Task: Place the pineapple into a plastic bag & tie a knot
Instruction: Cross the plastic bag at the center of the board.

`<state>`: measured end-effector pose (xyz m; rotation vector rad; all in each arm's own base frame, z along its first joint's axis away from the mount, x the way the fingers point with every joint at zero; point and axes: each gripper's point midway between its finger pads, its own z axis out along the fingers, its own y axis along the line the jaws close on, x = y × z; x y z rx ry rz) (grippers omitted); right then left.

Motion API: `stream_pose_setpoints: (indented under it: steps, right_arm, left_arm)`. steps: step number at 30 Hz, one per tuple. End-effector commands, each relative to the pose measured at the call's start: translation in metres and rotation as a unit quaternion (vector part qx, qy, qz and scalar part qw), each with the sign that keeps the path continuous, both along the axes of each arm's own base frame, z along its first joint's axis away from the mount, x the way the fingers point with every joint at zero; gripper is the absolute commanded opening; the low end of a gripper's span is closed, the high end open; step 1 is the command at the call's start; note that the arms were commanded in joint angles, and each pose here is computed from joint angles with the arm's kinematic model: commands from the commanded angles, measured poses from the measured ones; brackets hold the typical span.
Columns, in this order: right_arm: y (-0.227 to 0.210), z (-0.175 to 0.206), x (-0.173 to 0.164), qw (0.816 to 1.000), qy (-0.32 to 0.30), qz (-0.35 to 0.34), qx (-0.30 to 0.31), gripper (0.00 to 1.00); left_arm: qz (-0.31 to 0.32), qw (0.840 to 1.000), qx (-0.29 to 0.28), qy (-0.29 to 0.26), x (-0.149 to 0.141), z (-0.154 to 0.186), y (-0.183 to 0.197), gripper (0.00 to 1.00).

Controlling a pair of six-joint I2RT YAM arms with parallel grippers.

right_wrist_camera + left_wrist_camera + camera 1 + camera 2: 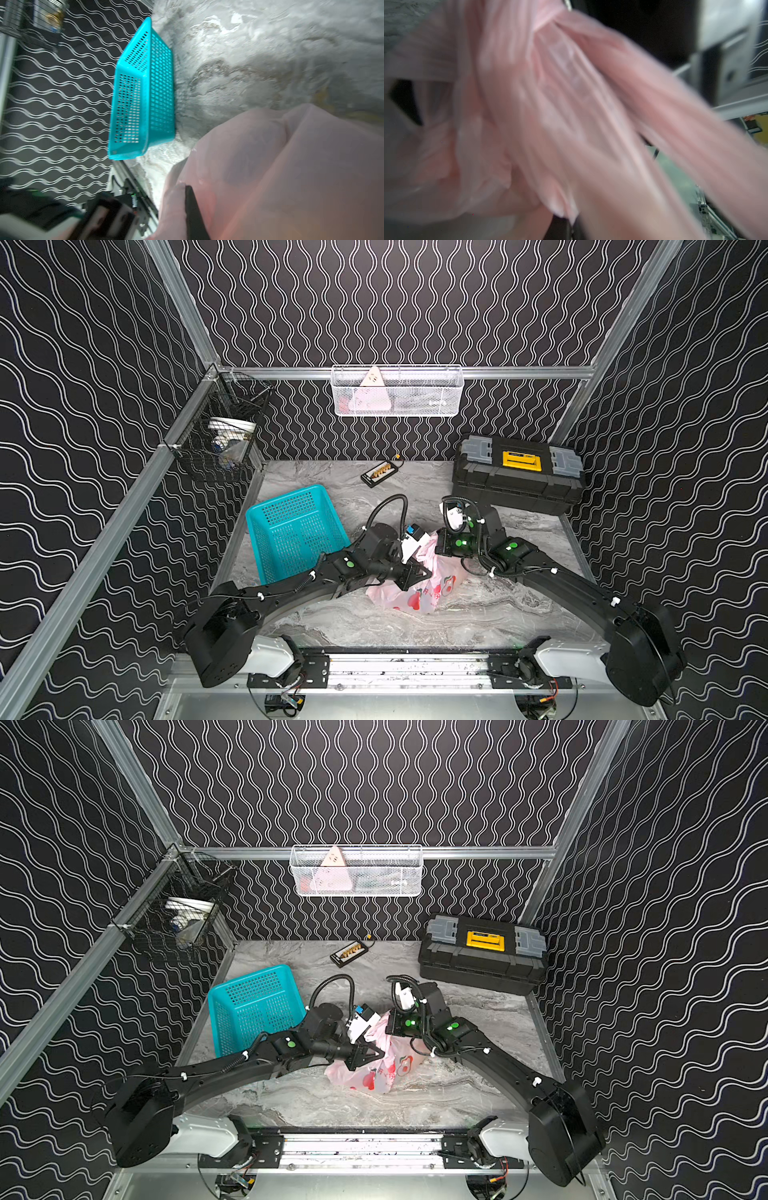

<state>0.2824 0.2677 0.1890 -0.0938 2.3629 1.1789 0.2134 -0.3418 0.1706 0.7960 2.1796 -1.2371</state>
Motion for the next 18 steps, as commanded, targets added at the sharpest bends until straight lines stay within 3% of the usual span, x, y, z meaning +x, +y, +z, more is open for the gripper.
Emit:
stream_pose_setpoints:
  steps: [1,8,14,18]
  right_arm:
    - [0.02,0.068,0.017,0.989,-0.069,0.001,0.133,0.0]
    - [0.034,0.094,0.011,0.967,-0.055,0.057,0.242,0.0]
    - [0.022,0.104,0.011,0.965,-0.058,0.056,0.249,0.0]
    - [0.031,0.109,0.006,0.957,-0.045,0.092,0.271,0.0]
  left_arm:
    - [-0.034,0.998,-0.056,0.025,-0.02,0.011,-0.011,0.0]
    - [0.008,0.998,-0.07,0.003,-0.016,0.008,-0.002,0.0]
    - [0.034,0.996,-0.083,0.012,-0.022,-0.004,0.013,0.0]
    - [0.043,0.995,-0.084,0.026,-0.021,-0.014,0.013,0.0]
